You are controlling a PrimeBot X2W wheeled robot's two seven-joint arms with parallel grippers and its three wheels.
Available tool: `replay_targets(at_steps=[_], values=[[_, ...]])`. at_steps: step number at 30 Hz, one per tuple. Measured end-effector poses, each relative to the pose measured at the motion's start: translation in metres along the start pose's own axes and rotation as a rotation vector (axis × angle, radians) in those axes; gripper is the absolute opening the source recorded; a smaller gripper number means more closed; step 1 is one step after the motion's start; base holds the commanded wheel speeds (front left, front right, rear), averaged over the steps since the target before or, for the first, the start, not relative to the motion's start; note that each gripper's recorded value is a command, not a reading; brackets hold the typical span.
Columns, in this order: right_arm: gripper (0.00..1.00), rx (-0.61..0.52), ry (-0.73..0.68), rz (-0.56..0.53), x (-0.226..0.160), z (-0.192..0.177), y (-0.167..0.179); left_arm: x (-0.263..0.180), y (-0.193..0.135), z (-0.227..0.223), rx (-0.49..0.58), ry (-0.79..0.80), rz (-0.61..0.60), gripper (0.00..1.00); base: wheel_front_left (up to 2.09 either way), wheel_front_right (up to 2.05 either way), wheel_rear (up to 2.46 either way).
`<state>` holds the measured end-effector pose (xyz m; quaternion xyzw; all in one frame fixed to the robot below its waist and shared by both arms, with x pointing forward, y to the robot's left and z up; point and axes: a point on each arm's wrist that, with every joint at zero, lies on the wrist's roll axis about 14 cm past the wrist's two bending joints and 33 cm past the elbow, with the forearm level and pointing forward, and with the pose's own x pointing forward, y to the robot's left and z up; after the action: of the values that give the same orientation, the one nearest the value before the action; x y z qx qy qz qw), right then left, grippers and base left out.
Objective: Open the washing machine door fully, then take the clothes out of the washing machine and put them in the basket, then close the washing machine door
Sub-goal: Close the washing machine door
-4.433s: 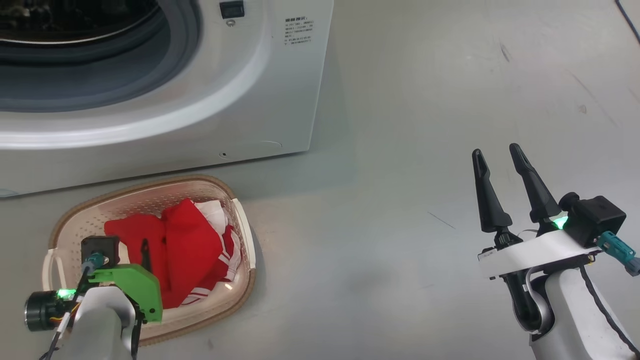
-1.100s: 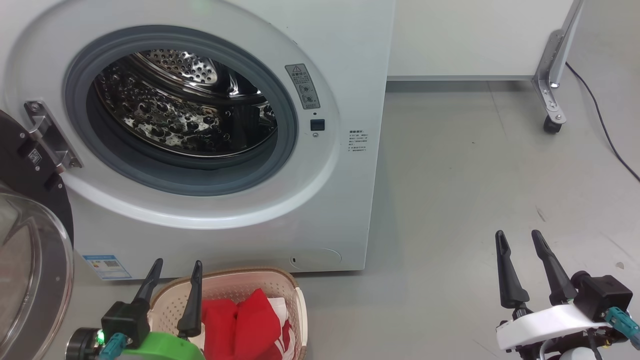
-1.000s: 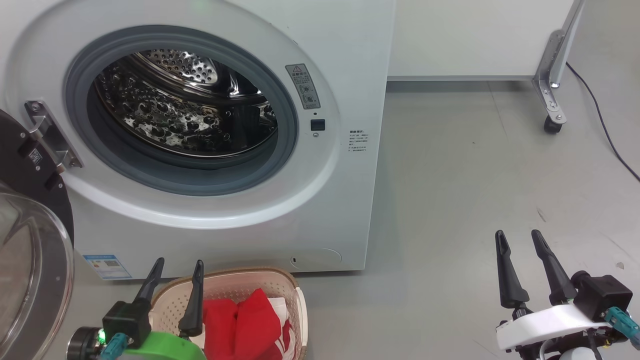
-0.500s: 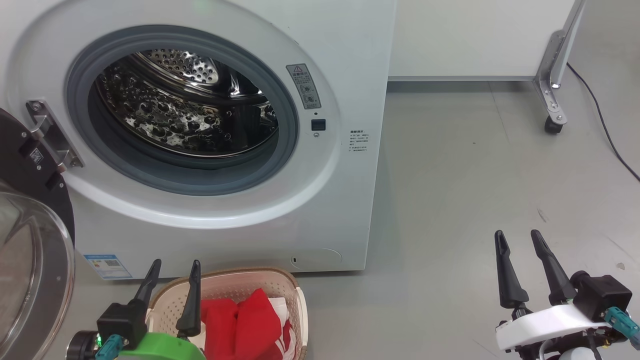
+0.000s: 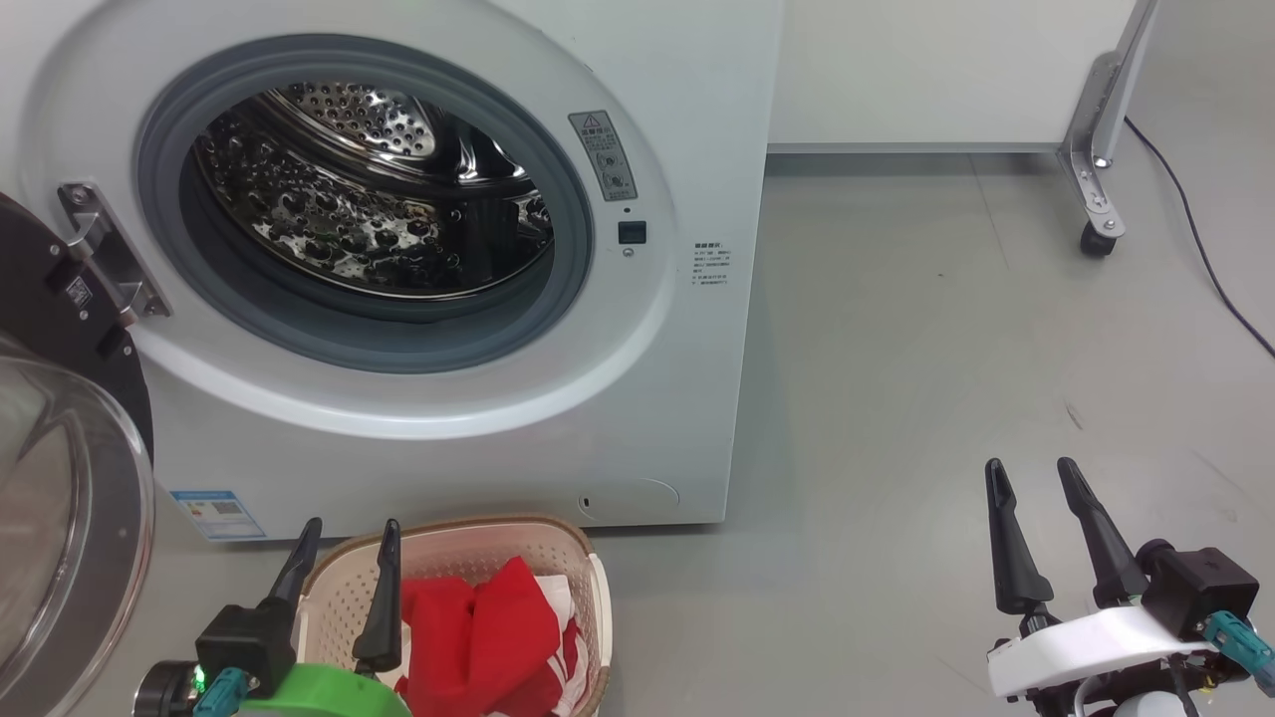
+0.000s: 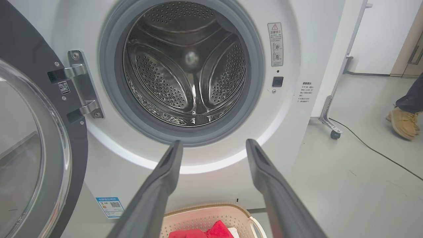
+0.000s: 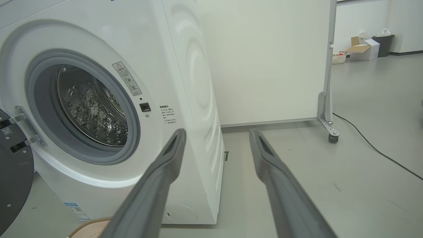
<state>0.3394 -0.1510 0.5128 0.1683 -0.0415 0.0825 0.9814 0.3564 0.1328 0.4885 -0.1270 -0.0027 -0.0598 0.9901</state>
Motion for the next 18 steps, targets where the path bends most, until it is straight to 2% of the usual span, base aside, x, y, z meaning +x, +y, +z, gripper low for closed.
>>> replay_targets(at_steps=[18], values=[[1.0, 0.001, 0.003, 0.001, 0.0005, -0.0011, 0.0005, 0.0019, -0.0031, 0.0068, 0.0, -0.022, -0.009, 1.0, -1.14, 1.14, 0.0]])
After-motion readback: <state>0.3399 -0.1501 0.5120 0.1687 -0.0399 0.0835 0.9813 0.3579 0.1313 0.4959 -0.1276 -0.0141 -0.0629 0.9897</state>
